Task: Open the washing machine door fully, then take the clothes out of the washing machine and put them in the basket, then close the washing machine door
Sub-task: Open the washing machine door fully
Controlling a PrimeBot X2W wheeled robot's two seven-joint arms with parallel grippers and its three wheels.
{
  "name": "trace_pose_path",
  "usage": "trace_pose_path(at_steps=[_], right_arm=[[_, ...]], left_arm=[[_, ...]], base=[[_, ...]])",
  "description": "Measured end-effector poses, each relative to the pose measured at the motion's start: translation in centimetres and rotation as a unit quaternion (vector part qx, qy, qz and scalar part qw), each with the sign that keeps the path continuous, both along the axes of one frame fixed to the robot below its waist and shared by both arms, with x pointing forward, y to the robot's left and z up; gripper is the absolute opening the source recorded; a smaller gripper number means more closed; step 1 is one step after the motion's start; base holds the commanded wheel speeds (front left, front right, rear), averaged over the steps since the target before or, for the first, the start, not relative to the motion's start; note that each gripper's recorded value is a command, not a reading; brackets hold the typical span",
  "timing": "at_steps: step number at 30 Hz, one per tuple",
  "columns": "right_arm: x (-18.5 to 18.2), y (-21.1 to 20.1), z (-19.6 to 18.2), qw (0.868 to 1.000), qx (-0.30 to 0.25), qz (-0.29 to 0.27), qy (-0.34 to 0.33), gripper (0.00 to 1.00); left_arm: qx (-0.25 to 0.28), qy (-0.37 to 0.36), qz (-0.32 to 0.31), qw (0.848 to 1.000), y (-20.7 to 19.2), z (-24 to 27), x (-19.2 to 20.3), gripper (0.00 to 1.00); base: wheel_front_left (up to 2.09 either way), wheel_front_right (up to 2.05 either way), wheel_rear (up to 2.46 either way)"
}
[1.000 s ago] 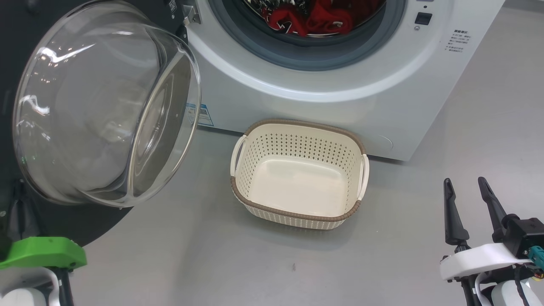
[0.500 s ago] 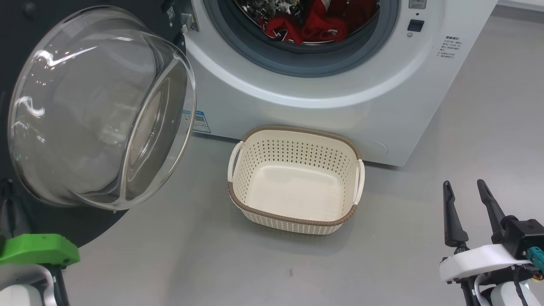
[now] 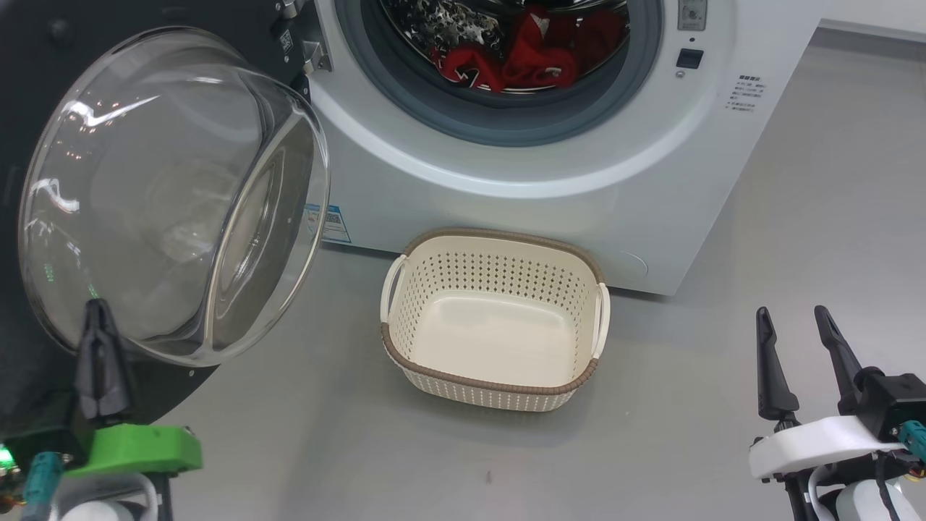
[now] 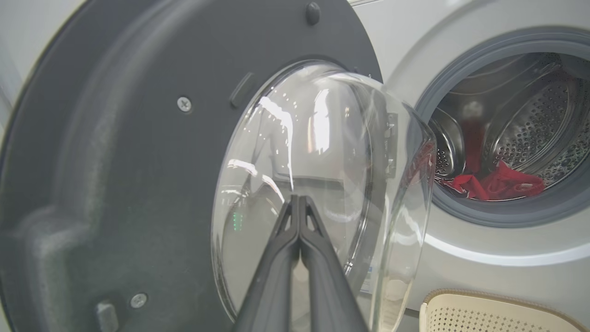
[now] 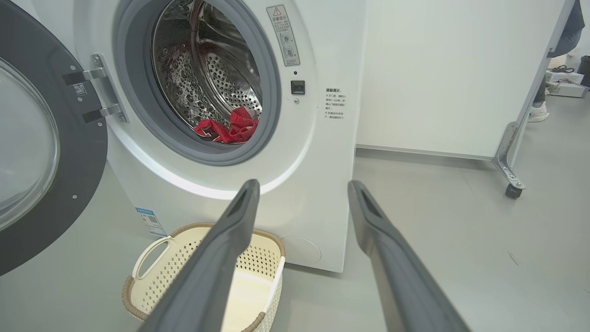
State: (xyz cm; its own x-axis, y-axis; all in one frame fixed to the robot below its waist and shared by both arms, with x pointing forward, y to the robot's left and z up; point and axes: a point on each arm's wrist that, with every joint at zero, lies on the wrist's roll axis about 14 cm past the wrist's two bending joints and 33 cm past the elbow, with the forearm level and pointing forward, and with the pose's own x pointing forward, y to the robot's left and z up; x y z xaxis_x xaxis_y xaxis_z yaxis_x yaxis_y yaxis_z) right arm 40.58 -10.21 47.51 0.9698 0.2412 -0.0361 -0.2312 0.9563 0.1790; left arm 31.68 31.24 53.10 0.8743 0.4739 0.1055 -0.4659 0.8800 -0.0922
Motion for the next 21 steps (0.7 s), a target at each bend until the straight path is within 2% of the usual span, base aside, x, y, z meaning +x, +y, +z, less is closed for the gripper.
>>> trace_pose_path(at_steps=[5,13,20,21], right_arm=[[-0.3,-0.5,0.5,1.0,-0.001,-0.011,-0.005,1.0],[-1.4,-0.2,0.6,1.0,0.004,-0.003,-0.006,1.0],[-2.3,-0.5,0.8,1.0,0.005,-0.004,-0.008,1.0],[-2.4,-0.8,0.8,1.0,0.005,-0.007,-0.009,1.0]], left_arm=[[-0.004,-0.015,-0.076,0.997,-4.3,0.7,1.0,0.0],[-0.025,-0.003,-0.162,0.986,-9.3,-0.1,2.0,0.0],[-0.046,0.011,-0.214,0.976,-12.6,-1.0,2.9,0.0],[-0.047,0.012,-0.219,0.974,-12.9,-1.1,3.1,0.08]], base=[[0.0,0.0,0.0],[0.0,0.0,0.0],[0.0,0.0,0.0],[0.0,0.0,0.0]])
